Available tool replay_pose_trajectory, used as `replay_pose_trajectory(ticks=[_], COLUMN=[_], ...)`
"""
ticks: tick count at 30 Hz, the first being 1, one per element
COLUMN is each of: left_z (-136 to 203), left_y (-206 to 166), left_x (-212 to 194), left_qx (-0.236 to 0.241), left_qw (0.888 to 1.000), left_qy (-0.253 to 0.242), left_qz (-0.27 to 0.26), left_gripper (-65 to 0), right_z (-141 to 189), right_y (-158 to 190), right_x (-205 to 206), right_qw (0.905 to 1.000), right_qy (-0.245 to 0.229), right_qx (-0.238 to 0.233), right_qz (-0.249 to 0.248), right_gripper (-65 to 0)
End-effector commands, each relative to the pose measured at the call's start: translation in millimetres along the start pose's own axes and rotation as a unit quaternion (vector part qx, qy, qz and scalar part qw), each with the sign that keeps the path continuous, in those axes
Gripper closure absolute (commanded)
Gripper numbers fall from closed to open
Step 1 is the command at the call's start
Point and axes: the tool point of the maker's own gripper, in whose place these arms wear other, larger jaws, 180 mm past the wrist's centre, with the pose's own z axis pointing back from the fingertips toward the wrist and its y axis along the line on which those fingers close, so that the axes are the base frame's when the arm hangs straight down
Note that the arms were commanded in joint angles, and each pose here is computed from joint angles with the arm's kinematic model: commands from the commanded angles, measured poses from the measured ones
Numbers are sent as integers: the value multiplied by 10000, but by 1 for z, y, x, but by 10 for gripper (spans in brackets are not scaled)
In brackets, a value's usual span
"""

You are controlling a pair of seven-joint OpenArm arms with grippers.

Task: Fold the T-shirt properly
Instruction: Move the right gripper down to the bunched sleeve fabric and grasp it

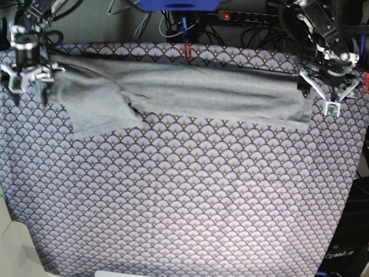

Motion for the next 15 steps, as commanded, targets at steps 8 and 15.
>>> replay_pose_trajectory(ticks=[8,15], left_z=[4,4], left_y=[6,6], left_x=[1,0], left_qx=[75,82], left_qw=[9999,9999], left_qy=[-80,-70], left_qz=[-35,-44], left_gripper=[-529,-529], right_z=[-72,-81], right_y=[37,78], right_x=[47,31], right_qw=[9971,9822], right_qy=[475,1467], right_qx=[396,925], right_qz=[448,716], right_gripper=[-473,-473])
